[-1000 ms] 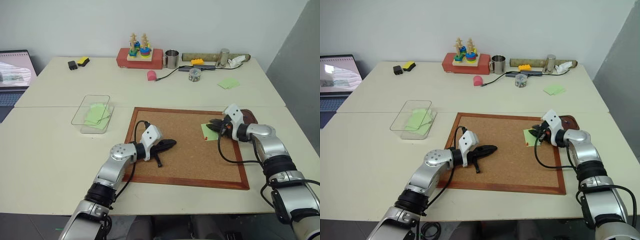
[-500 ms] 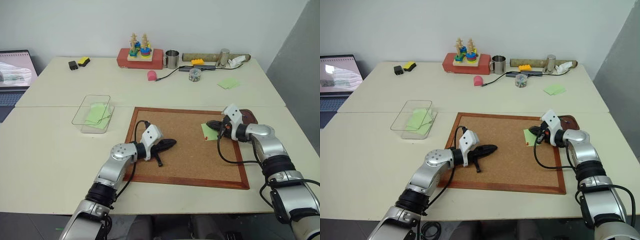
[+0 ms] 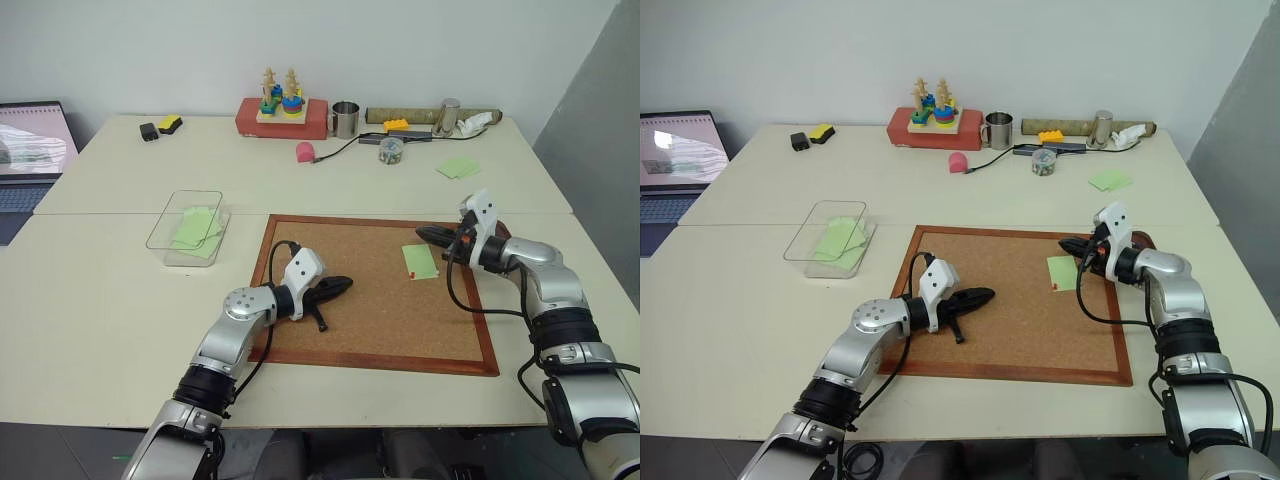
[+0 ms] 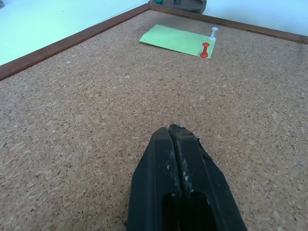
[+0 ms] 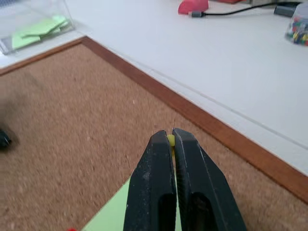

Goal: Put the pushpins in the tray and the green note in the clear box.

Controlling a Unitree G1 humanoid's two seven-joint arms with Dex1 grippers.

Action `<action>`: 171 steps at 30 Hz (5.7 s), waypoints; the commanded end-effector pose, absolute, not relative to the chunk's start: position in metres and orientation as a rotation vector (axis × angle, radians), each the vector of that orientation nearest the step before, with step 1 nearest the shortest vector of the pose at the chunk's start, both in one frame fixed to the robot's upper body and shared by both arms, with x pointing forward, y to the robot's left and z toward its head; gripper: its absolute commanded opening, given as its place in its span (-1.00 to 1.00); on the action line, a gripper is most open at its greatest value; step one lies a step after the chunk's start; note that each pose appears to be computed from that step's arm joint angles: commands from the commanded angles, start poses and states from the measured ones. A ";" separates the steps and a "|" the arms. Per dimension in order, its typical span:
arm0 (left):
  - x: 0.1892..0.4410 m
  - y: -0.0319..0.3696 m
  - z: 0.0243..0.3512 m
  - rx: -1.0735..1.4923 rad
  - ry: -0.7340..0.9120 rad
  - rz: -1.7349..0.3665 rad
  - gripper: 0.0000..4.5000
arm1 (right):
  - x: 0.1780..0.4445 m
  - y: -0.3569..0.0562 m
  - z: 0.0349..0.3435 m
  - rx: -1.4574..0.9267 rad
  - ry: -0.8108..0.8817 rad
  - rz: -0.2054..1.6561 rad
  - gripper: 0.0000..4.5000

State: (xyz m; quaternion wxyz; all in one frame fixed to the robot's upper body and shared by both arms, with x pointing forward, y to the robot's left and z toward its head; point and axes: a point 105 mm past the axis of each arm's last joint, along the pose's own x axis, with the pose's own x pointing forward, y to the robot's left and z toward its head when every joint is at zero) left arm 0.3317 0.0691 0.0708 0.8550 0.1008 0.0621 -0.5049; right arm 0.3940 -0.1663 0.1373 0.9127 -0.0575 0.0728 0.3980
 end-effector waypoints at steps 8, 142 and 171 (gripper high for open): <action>0.320 0.067 0.037 0.193 0.255 -1.063 -1.00 | 0.401 -0.223 0.178 -0.198 0.054 0.542 -0.99; 0.323 0.070 0.022 0.266 0.295 -1.061 -1.00 | 0.390 -0.287 0.118 -0.162 0.126 0.098 -0.41; 0.326 0.065 0.020 0.267 0.284 -1.068 -1.00 | 0.320 -0.186 0.163 -0.256 -0.057 0.697 0.50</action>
